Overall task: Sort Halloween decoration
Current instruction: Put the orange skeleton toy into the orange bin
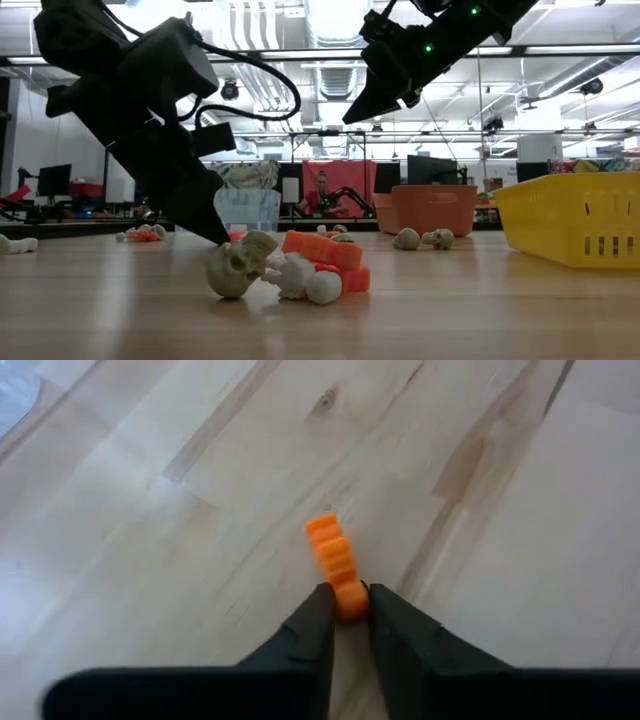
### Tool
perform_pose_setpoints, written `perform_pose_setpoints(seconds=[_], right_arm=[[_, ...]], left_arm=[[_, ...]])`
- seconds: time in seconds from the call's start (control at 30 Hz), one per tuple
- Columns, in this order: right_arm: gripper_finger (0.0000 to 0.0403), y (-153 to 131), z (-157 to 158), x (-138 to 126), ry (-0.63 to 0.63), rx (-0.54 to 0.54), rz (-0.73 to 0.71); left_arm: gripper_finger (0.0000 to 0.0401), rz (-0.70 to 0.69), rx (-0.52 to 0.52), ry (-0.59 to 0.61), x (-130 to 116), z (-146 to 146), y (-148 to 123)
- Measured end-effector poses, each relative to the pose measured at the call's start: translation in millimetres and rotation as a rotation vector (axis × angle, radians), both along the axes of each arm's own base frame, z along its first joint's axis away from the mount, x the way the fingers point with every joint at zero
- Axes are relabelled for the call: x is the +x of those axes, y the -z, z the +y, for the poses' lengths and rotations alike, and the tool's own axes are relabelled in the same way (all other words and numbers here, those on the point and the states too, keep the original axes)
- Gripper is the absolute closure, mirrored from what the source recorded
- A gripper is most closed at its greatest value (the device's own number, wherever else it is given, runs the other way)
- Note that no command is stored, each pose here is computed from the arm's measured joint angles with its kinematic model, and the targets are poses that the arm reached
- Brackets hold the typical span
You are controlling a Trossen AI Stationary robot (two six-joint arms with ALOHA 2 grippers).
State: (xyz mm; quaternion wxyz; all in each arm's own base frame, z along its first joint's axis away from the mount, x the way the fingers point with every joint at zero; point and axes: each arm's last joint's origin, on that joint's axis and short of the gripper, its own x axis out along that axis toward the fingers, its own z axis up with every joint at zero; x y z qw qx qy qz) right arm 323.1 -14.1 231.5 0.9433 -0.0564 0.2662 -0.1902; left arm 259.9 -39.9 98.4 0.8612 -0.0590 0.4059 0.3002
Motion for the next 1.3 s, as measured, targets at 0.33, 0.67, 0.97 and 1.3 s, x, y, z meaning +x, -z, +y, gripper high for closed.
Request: perform_pose_setpoints(seconds=[0.33,0.67,0.97,1.3], right_arm=[[0.0394,0.0,0.1,0.0,-0.003,0.001,0.001],[0.0394,-7.7,5.8,7.4,-0.185,0.09,-0.112],[0.0394,-27.6,12.7,23.6,-0.374,0.012,-0.408],[0.0392,-35.9,17.0,33.0,-0.49,0.068,-0.635]], left_arm=[[0.0395,-0.035,0.027,0.025,-2.3,1.1,-14.6],[0.04,-0.273,0.151,0.227,-3.5,1.4,-84.2],[0.0401,-0.669,0.233,0.647,-13.0,-5.5,-140.1],[0.0401,-0.765,0.27,0.667,-25.8,-3.2,-122.7]])
